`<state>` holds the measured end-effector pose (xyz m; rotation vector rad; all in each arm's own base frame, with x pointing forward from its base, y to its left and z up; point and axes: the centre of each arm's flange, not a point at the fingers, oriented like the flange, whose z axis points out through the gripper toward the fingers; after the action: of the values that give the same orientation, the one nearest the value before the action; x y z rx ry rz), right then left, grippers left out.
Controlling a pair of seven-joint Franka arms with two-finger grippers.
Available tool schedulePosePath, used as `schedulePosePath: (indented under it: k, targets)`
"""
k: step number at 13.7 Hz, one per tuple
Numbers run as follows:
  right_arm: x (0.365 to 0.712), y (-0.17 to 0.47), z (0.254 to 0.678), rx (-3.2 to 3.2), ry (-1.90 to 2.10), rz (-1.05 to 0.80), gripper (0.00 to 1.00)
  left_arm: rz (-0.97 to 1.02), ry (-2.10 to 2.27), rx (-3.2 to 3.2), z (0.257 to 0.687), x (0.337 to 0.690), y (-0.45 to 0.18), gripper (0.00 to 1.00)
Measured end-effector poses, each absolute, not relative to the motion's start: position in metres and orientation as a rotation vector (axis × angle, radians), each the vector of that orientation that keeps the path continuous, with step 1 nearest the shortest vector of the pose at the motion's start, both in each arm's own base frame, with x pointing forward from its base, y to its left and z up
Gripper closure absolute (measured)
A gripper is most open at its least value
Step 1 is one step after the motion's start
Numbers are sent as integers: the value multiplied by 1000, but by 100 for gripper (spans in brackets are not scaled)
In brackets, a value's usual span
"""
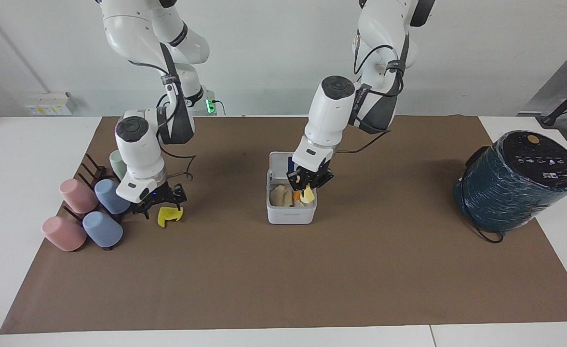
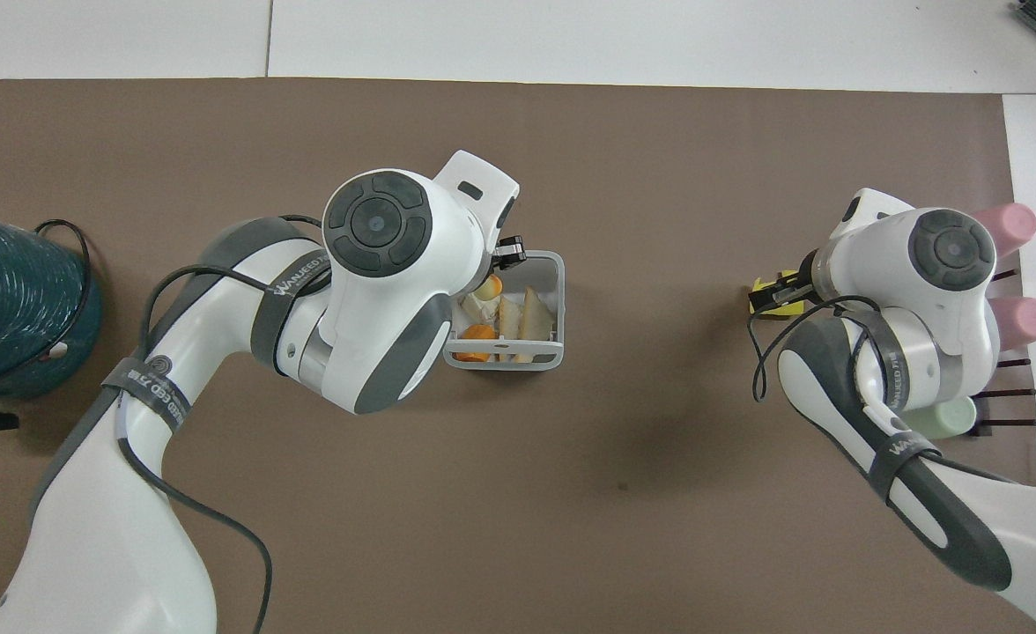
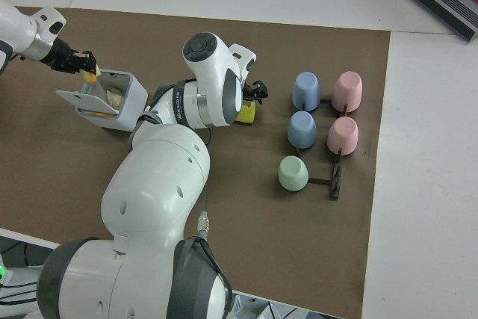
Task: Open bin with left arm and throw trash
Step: 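Move the left gripper's cake over the bin while the right gripper grasps sponge, then drop the cake into the bin with the left gripper, then withdraw it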
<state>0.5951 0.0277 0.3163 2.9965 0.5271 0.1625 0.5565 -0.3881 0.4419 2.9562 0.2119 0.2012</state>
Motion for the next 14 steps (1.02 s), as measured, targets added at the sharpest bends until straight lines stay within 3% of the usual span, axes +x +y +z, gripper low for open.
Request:
schedulePosePath:
  k: [2,6,9,13,14]
  targets:
    - [591,21,302,3006,515,144,0,194,195,2957,440,549,-398,86]
    - [590,8,291,3037,529,116,4,192,188,2958,440,547,-402,41]
    - [590,10,291,3050,545,117,39,195,197,2957,441,548,-400,11]
    - [593,16,296,3069,504,136,85,199,276,2967,460,573,-370,12]
    - [596,18,301,3072,486,141,93,200,299,2972,471,585,-352,13]
